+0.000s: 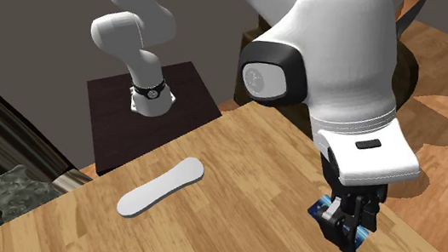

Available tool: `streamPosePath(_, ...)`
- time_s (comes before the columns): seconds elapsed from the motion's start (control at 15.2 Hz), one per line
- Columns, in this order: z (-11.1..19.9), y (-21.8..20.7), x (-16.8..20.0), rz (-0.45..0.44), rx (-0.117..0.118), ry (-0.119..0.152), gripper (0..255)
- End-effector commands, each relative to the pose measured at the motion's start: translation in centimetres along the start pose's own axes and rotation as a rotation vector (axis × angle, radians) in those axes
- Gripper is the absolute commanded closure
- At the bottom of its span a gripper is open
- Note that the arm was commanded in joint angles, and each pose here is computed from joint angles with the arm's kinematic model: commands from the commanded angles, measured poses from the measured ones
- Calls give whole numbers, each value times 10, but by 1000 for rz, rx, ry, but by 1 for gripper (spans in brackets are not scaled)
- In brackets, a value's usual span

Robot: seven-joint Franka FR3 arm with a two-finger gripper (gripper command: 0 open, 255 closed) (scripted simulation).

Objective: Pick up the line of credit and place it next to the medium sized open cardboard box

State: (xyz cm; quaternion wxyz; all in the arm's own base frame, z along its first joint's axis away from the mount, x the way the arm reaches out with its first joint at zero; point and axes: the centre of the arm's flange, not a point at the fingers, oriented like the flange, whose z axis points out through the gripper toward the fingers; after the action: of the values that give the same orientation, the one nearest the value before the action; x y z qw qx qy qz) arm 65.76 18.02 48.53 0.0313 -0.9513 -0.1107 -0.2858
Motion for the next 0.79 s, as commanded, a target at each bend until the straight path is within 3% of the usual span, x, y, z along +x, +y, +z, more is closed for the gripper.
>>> streamPosePath(0.0,8,0,-5,0,0,0,255)
streamPosePath(0.73,56,0,-37,0,0,0,255)
